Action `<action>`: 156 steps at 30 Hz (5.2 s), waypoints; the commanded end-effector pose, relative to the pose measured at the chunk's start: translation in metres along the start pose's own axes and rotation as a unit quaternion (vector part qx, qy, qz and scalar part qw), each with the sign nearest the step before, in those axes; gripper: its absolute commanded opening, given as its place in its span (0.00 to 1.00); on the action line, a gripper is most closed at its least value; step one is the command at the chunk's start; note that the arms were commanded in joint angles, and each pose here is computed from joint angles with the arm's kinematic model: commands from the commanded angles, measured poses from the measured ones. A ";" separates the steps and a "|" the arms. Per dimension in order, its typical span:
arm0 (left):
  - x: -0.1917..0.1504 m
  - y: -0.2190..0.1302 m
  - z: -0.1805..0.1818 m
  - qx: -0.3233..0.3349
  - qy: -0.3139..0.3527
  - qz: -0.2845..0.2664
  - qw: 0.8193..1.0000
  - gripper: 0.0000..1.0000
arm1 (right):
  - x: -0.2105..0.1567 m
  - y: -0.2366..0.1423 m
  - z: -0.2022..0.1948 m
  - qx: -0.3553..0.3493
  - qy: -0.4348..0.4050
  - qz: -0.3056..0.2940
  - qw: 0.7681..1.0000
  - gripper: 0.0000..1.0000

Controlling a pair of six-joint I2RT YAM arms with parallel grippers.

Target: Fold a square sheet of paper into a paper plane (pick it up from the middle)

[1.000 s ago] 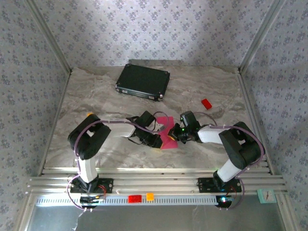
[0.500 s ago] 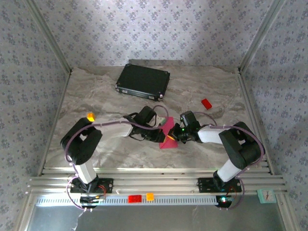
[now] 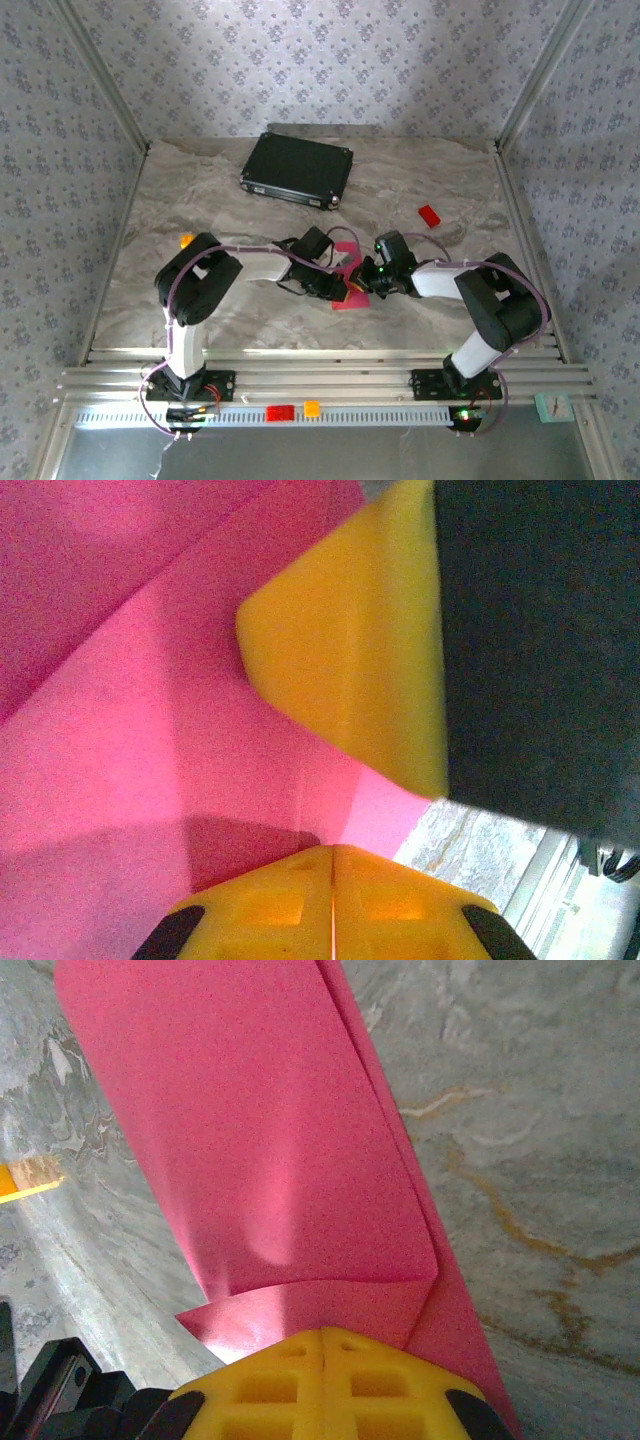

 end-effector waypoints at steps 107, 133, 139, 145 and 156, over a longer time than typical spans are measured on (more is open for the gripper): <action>0.008 -0.016 -0.019 0.005 -0.010 -0.009 1.000 0.10 | -0.014 0.005 -0.030 -0.088 -0.006 0.041 0.995 0.00; -0.030 -0.026 0.014 0.028 -0.022 0.013 0.999 0.18 | -0.018 0.000 -0.042 -0.086 0.007 0.039 0.996 0.00; -0.042 -0.040 0.024 0.035 -0.026 0.007 0.999 0.14 | -0.017 0.000 -0.040 -0.079 0.007 0.038 0.996 0.00; -0.030 -0.061 0.000 -0.030 0.004 -0.049 0.998 0.10 | -0.013 0.001 -0.032 -0.062 0.003 0.030 0.998 0.00; -0.008 -0.027 0.008 -0.026 -0.019 -0.006 0.999 0.09 | -0.005 -0.002 -0.017 -0.037 -0.007 0.027 0.999 0.00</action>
Point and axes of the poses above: each hand's point on the last joint's axis, 136 mm out from that joint toward the fingers, its own y axis out along the fingers, its own z axis along the line the jaws close on, x = y × z, the point moved 6 cm from there along -y, back along the fingers, and after that the axes turned 12 degrees about -y, right-handed, at the moved point
